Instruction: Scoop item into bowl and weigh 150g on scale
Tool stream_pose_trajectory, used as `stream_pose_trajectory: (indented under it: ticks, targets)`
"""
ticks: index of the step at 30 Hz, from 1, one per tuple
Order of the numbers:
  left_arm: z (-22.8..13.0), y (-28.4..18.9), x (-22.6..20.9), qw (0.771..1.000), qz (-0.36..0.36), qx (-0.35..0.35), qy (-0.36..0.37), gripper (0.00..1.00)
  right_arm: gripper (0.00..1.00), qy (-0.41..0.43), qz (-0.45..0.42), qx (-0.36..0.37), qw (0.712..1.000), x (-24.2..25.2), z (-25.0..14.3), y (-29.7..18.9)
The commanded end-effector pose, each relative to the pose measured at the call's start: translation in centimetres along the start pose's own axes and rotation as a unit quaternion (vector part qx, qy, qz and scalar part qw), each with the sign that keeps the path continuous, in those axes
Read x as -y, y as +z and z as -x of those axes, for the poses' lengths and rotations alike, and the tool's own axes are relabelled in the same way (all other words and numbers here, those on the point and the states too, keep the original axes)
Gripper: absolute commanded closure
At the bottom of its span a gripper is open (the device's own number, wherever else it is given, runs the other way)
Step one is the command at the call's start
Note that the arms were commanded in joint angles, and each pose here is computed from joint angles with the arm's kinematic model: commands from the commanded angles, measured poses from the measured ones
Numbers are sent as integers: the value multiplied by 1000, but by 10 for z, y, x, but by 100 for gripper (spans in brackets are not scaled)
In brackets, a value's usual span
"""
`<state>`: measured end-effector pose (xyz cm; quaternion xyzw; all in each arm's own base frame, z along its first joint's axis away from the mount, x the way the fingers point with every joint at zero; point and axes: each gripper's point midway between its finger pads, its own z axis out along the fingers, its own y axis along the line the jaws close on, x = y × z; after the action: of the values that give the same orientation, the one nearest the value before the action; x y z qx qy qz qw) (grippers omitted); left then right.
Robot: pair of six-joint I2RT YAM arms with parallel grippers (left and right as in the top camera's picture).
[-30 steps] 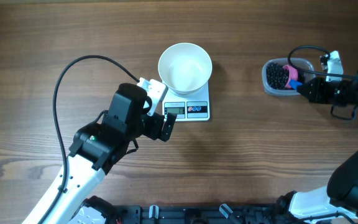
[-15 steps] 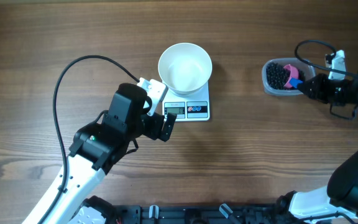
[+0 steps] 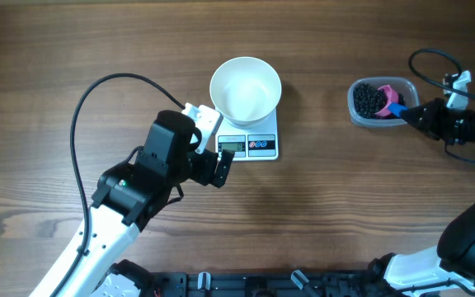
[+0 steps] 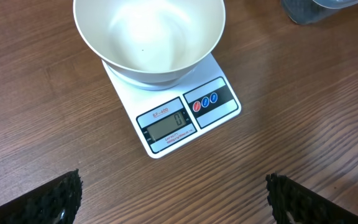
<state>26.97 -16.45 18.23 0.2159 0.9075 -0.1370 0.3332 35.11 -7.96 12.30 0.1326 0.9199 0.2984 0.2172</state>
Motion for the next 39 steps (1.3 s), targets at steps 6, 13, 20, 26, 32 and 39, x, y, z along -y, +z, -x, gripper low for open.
stream_pose_trajectory:
  ticks: [6, 13, 20, 26, 32, 39]
  targets:
    - [-1, 1, 4, 1000, -9, -2, 11, 0, 96, 31, 32, -5, 999, -7, -4, 5]
    - [-1, 1, 4, 1000, -9, -2, 11, 0, 96, 50, 32, -4, 998, -7, -3, 4]
    - [-1, 1, 4, 1000, -9, -2, 11, 0, 96, 68, 68, 10, 995, -15, 3, 0]
    - [-1, 1, 4, 1000, -9, -2, 11, 0, 96, 99, 65, 25, 993, -1, 5, -12]
    - [-1, 1, 4, 1000, -9, -2, 11, 0, 96, 120, 87, 34, 988, 0, 5, -22]
    - [-1, 1, 4, 1000, -9, -2, 11, 0, 96, 143, 181, 88, 969, -8, 20, -52]
